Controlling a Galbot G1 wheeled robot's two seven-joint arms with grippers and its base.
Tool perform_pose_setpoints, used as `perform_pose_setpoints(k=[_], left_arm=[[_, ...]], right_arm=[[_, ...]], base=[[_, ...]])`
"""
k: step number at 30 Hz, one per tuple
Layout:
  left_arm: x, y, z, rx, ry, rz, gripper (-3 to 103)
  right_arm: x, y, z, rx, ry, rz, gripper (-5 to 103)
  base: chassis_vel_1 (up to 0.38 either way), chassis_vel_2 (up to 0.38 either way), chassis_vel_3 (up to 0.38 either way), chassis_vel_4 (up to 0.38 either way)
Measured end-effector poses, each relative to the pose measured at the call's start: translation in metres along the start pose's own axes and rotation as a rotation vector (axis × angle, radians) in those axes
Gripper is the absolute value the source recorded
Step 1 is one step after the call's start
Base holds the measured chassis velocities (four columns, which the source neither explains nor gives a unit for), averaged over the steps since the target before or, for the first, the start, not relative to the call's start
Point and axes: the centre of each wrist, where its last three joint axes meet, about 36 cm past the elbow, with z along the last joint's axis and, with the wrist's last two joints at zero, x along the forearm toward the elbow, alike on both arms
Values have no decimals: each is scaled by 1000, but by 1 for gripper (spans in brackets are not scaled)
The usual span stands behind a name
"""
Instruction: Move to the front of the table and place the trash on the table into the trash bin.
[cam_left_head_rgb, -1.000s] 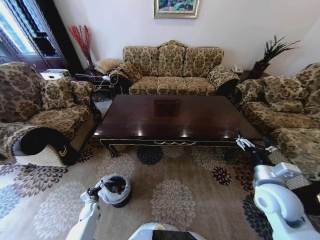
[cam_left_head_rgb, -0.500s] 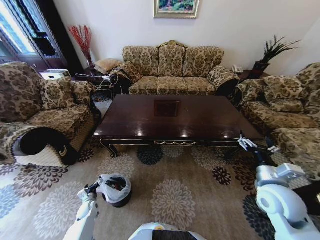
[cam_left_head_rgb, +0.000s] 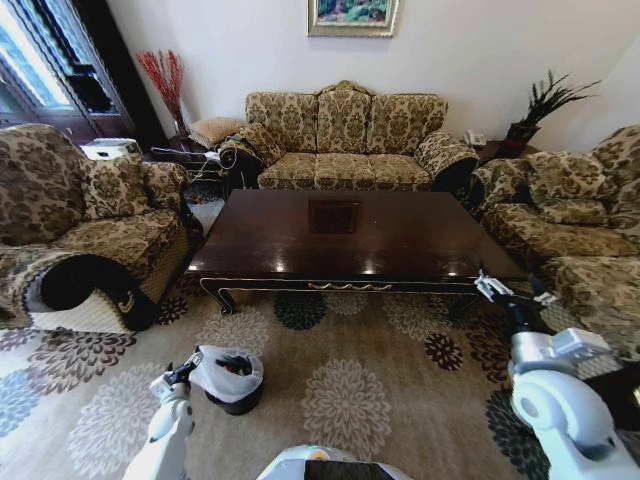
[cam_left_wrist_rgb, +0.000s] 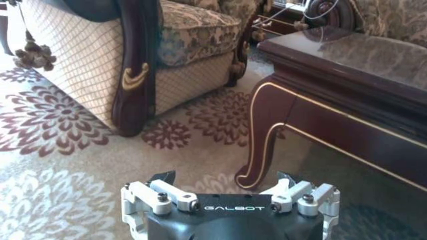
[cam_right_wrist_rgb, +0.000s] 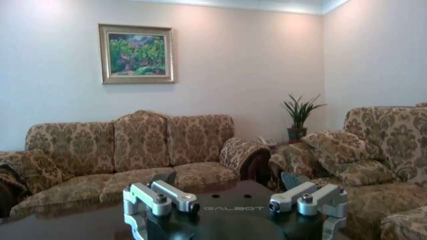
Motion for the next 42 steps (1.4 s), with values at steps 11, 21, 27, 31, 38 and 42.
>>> perform_pose_setpoints(k=[11,21,27,31,38,42], left_arm=[[2,-11,-20,60,-4,32,100],[5,-14,-31,63,-52,61,100],[6,-17,-35,174,-17,87,100],[5,-20,-37,269,31,76,100],[3,-25,-42,382,55,94,100],[1,-25,-49,458,82,102,100]], right_arm=[[-4,-4,4,7,6,5,100],[-9,-3,6,5,10,-1,100],[-10,-1,9,5,19,-7,100],[-10,-1,10,7,23,-6,100],[-11,-3,12,14,28,0,100],[-11,-2,13,15,32,-3,100]], base=[[0,0,0,0],[0,0,0,0],[0,0,0,0],[0,0,0,0],[0,0,0,0],[0,0,0,0]])
